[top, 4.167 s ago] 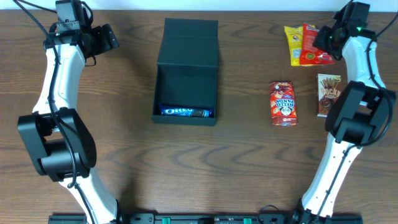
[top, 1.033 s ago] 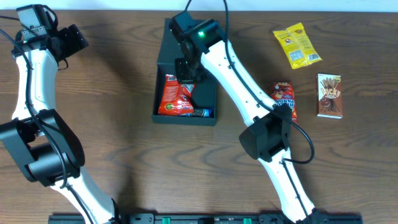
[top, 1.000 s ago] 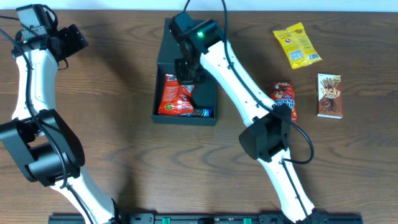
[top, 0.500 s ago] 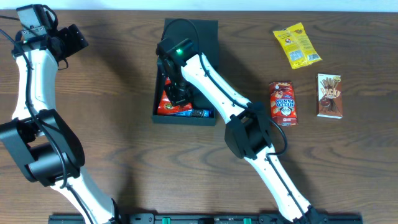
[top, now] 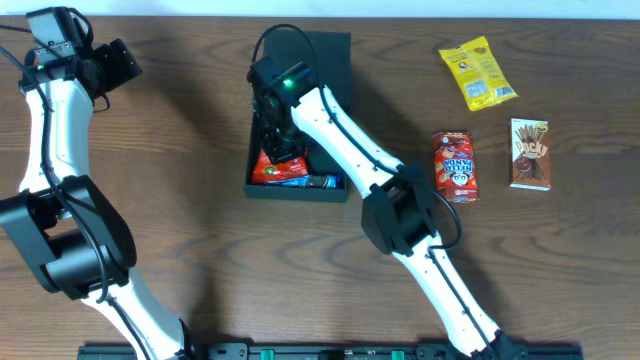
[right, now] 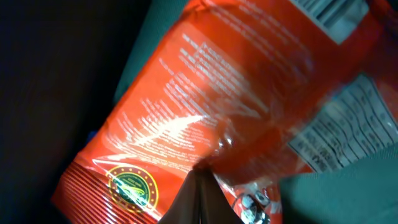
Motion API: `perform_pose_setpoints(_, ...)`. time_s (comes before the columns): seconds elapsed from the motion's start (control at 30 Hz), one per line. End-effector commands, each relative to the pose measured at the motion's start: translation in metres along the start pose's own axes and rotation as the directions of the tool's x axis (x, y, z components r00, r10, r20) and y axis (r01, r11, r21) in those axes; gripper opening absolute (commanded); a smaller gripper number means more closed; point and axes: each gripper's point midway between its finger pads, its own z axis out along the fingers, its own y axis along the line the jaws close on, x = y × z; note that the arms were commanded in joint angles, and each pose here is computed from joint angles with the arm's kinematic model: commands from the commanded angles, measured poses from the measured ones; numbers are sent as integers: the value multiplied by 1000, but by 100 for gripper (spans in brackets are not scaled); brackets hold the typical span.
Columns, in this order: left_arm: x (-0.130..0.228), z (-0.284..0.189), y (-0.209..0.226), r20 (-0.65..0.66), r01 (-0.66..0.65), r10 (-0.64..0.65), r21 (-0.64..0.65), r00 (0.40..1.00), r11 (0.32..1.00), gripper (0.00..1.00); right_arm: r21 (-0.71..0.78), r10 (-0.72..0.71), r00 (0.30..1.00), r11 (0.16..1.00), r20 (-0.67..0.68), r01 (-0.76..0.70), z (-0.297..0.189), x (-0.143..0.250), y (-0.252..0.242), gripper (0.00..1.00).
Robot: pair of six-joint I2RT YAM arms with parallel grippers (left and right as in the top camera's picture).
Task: Pack container
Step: 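Push the red chip bag down into the box with the right gripper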
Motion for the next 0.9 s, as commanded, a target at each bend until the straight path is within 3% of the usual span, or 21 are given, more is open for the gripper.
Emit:
perform_pose_setpoints(0.0, 4, 5, 5, -12, 6, -6, -5, 1000, 1000, 95, 102, 63, 995, 992, 83, -71, -37, -9, -32, 2)
perform_pose_setpoints(0.17, 4, 5, 5, -13, 6, -6, -5, 1000, 1000, 95, 180, 106, 992, 977, 63, -115, -40, -4, -64, 2)
perform_pose_setpoints(0.33, 4, 5, 5, -15, 6, -6, -6, 1000, 1000, 95, 171, 108, 989, 977, 97, -123, -41, -13, -67, 2)
perform_pose_setpoints(0.43, 4, 5, 5, -15, 6, -6, -6, 1000, 1000, 95, 184, 117, 992, 975, 48, -124, -32, -3, -71, 2)
perform_pose_setpoints(0.63, 4, 5, 5, -15, 7, -7, -6, 1000, 1000, 95, 161, 85, 994, 984, -62, -74, 4, 17, -54, 2)
perform_pose_setpoints(0.87, 4, 5, 5, -15, 7, -7, -6, 1000, 1000, 95, 84, 24, 1000, 996, 10, -25, 13, -2, -29, 2)
